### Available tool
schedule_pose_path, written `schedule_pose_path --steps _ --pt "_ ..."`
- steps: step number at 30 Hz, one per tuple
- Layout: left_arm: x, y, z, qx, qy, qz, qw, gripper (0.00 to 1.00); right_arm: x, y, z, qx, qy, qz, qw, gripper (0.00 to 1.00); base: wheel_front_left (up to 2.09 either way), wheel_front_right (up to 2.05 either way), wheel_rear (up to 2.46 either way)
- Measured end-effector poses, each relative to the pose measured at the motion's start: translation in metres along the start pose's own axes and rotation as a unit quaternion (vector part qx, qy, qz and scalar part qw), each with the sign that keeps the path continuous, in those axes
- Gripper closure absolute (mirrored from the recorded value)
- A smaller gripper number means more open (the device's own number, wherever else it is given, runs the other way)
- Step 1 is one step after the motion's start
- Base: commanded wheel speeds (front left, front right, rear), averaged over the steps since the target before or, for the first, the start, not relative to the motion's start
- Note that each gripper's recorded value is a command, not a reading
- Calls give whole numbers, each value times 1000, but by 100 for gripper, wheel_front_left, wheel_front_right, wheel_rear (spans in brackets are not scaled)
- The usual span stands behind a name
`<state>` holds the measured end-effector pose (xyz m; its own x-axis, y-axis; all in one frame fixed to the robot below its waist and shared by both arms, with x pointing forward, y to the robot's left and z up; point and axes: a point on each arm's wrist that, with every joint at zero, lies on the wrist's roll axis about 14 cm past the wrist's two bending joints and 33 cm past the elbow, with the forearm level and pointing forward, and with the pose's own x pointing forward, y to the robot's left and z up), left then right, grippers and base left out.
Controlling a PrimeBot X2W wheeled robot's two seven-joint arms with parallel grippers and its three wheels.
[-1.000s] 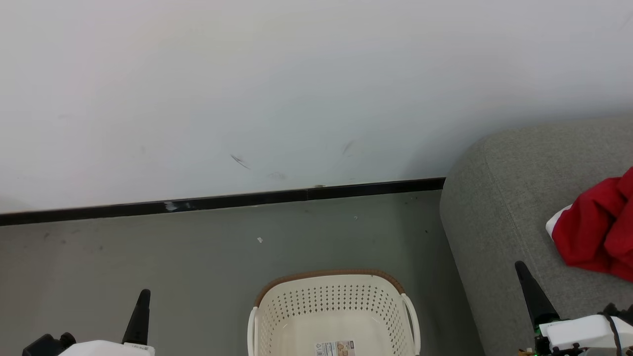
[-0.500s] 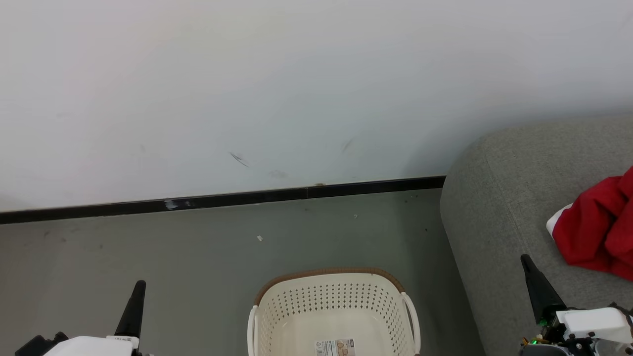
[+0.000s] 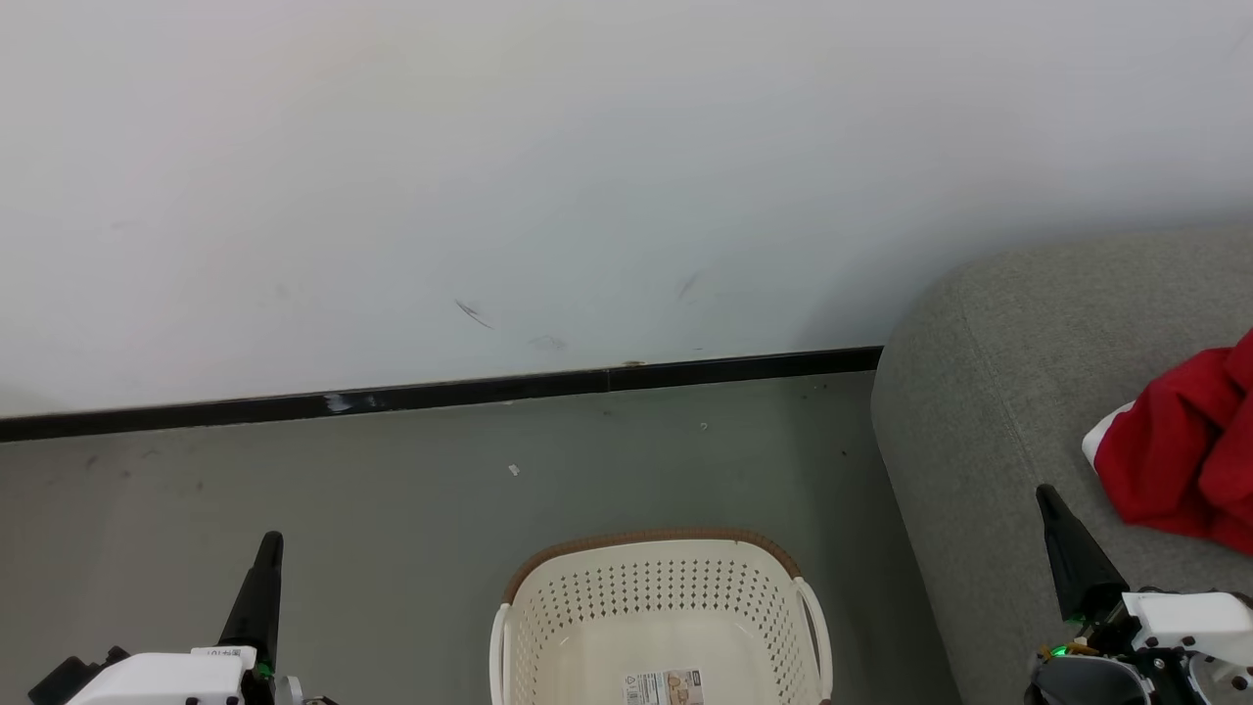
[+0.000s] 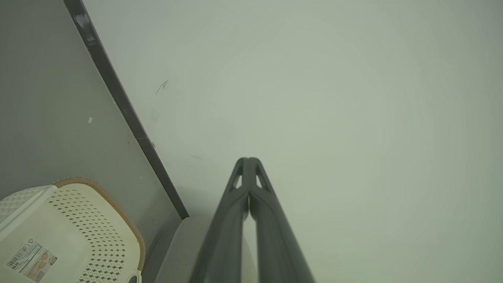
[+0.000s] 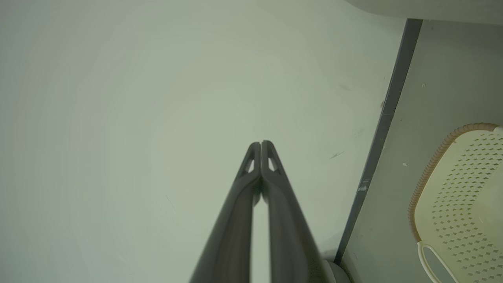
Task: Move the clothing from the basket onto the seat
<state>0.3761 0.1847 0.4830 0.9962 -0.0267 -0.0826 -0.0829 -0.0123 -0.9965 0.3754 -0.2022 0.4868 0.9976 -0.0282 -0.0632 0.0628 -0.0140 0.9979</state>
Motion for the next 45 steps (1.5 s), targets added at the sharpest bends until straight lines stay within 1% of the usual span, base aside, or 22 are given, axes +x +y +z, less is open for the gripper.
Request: schedule_pose_path --steps 45 --pt "-1 4 1 -1 -1 4 1000 100 -1 -5 0 0 1 -8 1000 100 0 0 0"
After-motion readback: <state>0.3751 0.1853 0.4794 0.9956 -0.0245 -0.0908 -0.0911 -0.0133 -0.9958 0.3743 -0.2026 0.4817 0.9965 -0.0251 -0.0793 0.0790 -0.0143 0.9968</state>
